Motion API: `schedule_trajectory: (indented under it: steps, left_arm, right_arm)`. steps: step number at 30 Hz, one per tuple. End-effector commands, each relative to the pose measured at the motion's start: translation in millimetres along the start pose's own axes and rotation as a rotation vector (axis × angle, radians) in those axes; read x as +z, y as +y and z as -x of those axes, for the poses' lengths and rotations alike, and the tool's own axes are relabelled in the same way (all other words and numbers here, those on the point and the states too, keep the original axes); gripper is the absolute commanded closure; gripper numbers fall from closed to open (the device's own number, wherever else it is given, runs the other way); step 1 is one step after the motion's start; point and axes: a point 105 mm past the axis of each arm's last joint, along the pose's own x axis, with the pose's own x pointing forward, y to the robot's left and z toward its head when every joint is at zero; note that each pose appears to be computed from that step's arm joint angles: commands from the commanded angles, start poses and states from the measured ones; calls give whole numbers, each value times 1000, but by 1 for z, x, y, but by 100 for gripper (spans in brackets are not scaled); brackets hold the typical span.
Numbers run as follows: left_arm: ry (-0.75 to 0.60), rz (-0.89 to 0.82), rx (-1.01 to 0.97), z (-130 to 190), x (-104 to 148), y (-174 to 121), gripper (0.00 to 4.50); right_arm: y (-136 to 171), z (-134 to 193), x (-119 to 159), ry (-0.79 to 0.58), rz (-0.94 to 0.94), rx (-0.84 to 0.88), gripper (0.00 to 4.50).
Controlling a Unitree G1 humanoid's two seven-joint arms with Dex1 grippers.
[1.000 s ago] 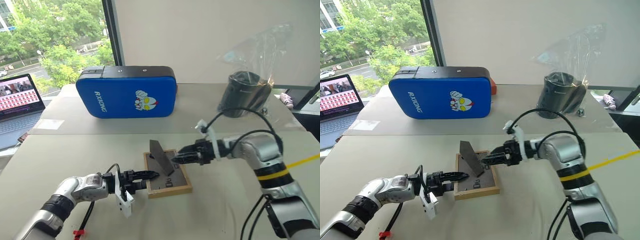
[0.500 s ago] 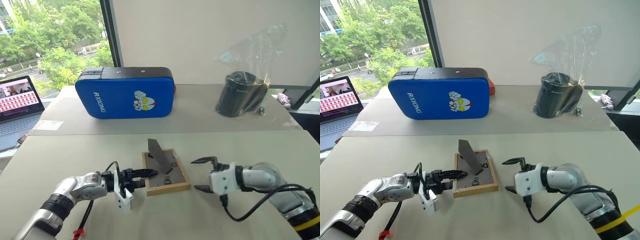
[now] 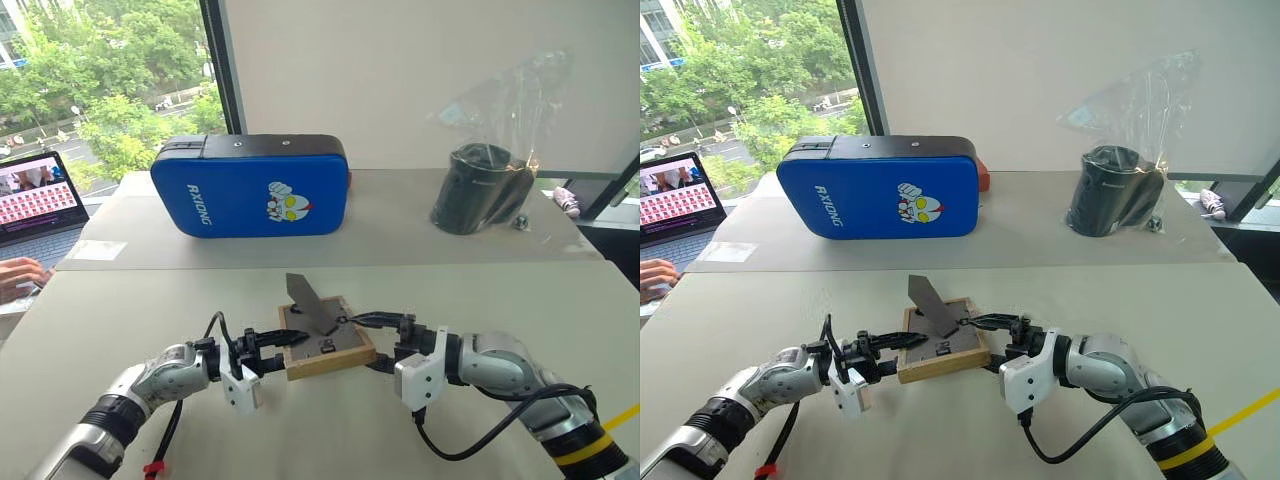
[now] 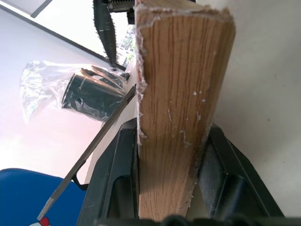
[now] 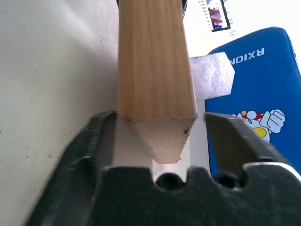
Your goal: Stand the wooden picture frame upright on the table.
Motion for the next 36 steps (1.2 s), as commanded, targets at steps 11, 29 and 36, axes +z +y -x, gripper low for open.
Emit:
schedule_trajectory:
  steps: [11, 29, 36]
  left_arm:
    - [53, 124, 3, 5, -6, -6, 331]
    - [366, 247, 365, 56, -9, 24, 76]
    - [416, 345, 421, 54, 3, 12, 76]
  right_arm:
    - [-41, -2, 13, -43, -76, -39, 327]
    - [-118, 30, -3, -12, -652, -74, 327]
    - [-104, 49, 5, 33, -1018, 276, 327]
